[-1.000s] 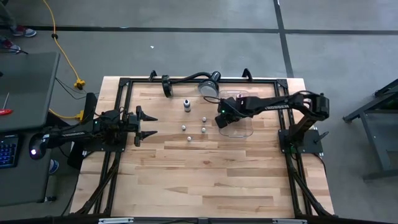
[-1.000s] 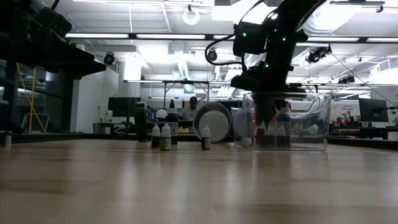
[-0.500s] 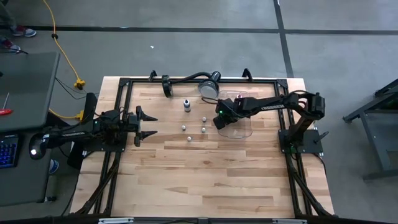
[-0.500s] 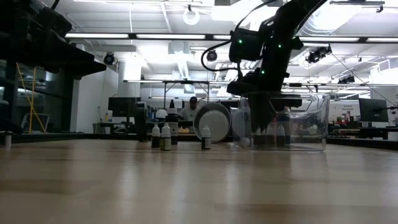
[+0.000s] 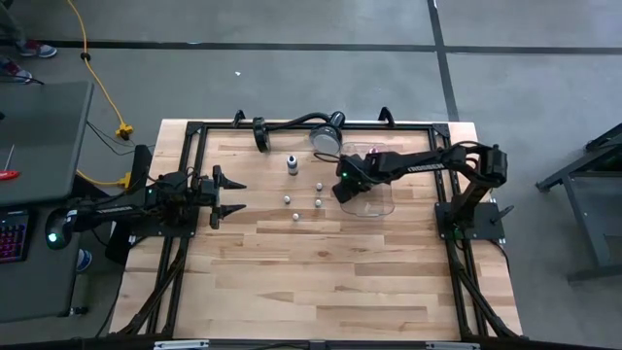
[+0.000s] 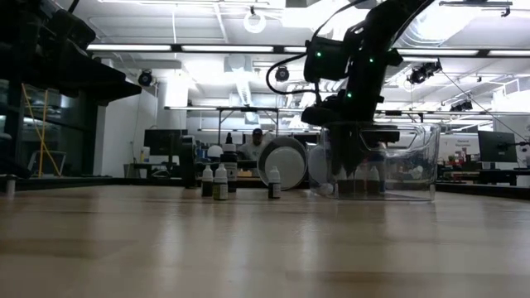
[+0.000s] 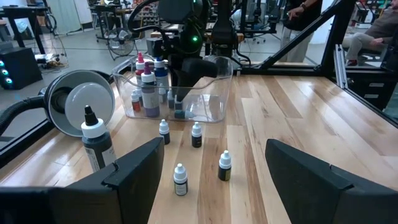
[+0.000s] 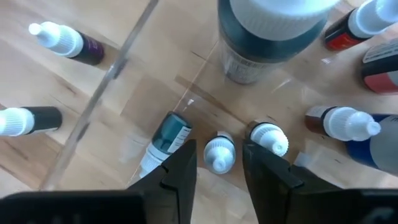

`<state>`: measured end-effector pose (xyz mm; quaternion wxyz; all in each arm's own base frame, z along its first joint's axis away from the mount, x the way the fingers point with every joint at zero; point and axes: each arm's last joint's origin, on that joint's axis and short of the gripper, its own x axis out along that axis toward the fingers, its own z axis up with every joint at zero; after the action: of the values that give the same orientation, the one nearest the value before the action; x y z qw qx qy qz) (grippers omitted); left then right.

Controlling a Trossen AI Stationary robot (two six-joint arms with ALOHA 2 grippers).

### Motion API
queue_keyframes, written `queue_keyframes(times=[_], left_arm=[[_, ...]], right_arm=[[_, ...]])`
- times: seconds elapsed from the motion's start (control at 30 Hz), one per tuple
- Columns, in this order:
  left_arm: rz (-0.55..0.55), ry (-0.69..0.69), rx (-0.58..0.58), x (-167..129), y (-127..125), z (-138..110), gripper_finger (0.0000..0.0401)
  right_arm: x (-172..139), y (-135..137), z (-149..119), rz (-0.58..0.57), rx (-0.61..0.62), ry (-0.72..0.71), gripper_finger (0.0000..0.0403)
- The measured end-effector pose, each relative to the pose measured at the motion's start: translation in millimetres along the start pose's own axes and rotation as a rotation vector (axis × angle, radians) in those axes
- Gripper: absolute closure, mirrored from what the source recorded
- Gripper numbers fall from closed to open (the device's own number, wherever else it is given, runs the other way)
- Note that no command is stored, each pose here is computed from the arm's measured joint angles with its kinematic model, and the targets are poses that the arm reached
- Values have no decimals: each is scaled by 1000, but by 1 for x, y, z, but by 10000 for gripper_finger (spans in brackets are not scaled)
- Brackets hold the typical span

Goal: Pick & Place food coloring
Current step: Put the small green food coloring bottle into the transparent bin

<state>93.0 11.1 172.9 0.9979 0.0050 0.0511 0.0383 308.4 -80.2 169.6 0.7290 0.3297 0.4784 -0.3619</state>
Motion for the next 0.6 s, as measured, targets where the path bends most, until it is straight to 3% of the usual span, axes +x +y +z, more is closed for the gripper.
queue_keyframes(times=[0.37,0.6], left_arm=[[0,0,0,0,0,0,123],[0,-1,0,0,0,0,123]], right_arm=[[-33,5,5,-1,-31,-14,279],[-70,7,0,77,-49,-74,279]])
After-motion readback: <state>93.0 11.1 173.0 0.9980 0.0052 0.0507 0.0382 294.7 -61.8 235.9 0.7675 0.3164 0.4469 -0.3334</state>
